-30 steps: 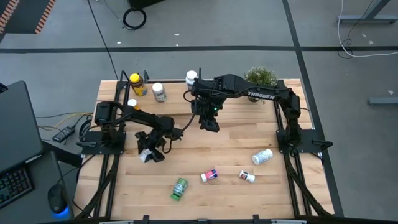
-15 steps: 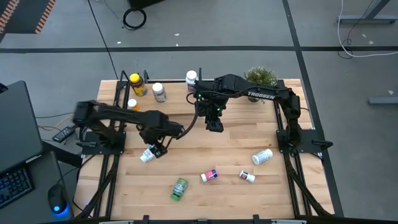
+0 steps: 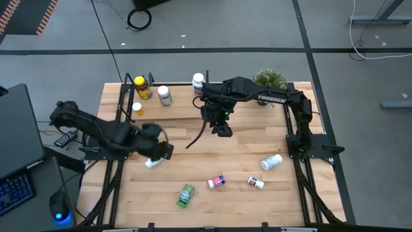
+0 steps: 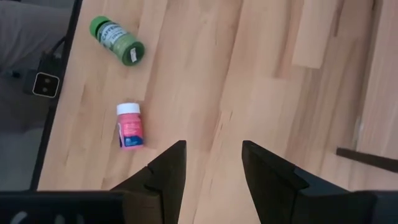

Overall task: Pick and place medicine bottles onto shelf by color
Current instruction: Put the blue medicine bottle on the shelf

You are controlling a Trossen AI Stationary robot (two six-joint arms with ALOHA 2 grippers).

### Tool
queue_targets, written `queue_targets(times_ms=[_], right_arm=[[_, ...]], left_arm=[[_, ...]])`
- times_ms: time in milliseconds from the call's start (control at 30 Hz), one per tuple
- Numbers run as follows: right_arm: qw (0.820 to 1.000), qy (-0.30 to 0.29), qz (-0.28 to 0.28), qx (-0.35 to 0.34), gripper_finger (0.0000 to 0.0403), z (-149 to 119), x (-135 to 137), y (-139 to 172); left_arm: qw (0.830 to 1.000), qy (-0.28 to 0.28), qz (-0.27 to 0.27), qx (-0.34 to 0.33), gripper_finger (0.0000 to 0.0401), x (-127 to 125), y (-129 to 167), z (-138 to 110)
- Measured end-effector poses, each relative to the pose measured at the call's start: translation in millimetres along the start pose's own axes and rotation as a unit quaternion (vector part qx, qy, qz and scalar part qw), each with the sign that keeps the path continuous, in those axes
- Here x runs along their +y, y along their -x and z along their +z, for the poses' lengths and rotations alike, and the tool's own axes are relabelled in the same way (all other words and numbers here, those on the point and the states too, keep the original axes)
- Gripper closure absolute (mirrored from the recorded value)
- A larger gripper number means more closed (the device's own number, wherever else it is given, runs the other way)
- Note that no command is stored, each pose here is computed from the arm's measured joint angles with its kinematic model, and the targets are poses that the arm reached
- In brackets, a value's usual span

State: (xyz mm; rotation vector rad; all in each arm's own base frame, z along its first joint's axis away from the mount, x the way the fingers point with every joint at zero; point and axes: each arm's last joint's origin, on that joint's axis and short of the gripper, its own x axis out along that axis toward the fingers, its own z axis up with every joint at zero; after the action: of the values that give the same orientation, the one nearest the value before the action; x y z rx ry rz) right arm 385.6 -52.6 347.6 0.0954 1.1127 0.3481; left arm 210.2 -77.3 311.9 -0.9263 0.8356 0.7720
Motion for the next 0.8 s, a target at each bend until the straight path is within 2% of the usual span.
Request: queue_targets(times_ms=[67, 133, 233, 333, 467, 533, 633, 800], right_arm=[[1.0, 0.002, -0.001, -0.003, 0.0238, 0.6, -0.5, 0.1], [1.0, 0.004, -0.003, -0.009, 0.0238, 2.2, -1.8, -1.3], [1.0, 0.0, -0.002, -0.007, 0.0238, 2.3, -1.9, -2.5], [1.0, -0.004, -0.001, -0.007, 0.0238, 2.7, -0.5, -3.1], [1.0, -0.007, 0.001, -0.007, 0.0238, 2.9, 0.6, -3.5], [1.0, -0.007, 0.001, -0.007, 0.0238, 2.9, 0.6, -3.5], [1.0, -0.007, 0.001, -0.006, 0.0238, 2.9, 1.0, -3.6], [1.0, -0.012, 0.003, 0.003, 0.0238, 1.1, 1.4, -3.6]], left_arm=[[0.999, 0.02, 0.032, 0.005, 0.0184, 2.7, -1.5, -11.2], [0.996, 0.03, 0.085, 0.007, 0.019, 6.0, -8.4, -20.3], [0.983, 0.027, 0.181, 0.019, 0.0201, 13.3, -18.0, -28.4], [0.968, 0.008, 0.243, 0.067, 0.0215, 15.1, -35.8, -36.3], [0.945, -0.031, 0.279, 0.165, 0.0233, 21.2, -70.6, -46.3], [0.935, -0.052, 0.293, 0.192, 0.0241, 27.5, -87.9, -50.7], [0.92, -0.07, 0.331, 0.199, 0.0255, 39.7, -101.8, -52.3], [0.913, -0.068, 0.349, 0.203, 0.0287, 56.3, -115.7, -53.9]])
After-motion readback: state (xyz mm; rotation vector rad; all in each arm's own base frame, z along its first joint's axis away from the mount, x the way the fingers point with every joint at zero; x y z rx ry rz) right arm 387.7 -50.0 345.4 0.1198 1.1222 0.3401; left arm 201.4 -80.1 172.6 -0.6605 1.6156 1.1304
